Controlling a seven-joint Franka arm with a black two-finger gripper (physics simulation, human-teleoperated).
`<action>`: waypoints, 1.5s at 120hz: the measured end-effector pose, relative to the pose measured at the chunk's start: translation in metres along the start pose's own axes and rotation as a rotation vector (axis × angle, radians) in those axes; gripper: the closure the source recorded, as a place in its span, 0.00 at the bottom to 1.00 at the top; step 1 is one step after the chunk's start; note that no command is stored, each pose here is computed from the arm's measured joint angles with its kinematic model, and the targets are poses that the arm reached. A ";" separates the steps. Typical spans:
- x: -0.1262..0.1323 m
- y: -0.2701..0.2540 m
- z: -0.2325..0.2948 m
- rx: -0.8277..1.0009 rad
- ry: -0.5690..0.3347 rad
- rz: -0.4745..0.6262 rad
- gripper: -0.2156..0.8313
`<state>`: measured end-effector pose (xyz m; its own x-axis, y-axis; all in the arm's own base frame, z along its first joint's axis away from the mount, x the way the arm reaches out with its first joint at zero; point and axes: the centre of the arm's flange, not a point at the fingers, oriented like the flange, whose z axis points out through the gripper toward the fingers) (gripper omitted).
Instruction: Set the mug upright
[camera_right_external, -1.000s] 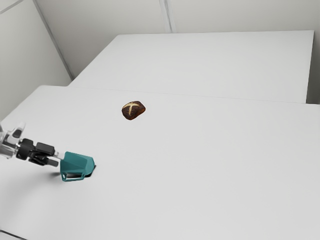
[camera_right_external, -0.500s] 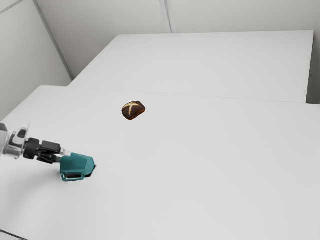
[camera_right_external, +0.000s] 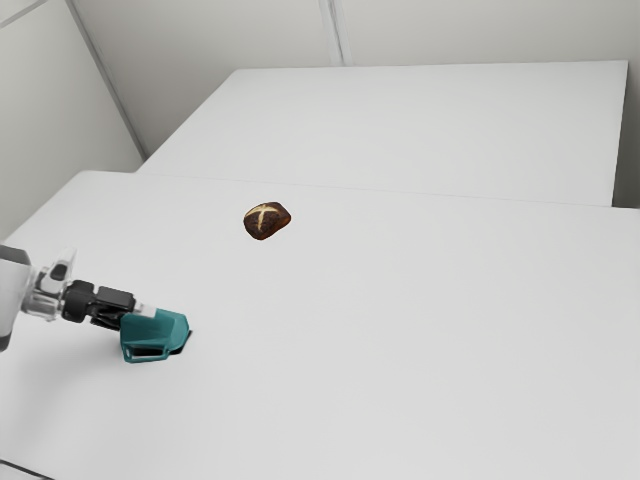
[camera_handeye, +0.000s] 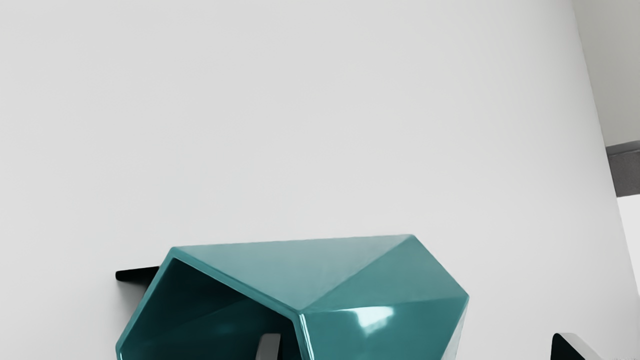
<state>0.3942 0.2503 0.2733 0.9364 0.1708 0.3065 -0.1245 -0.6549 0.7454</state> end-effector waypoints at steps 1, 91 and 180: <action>0.000 0.000 0.000 0.000 0.000 0.000 0.24; 0.014 0.022 -0.006 0.003 0.026 0.071 0.90; 0.073 0.143 0.002 0.211 -0.270 0.383 0.95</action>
<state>0.4455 0.1671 0.4010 0.8913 -0.2890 0.3493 -0.4327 -0.7725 0.4648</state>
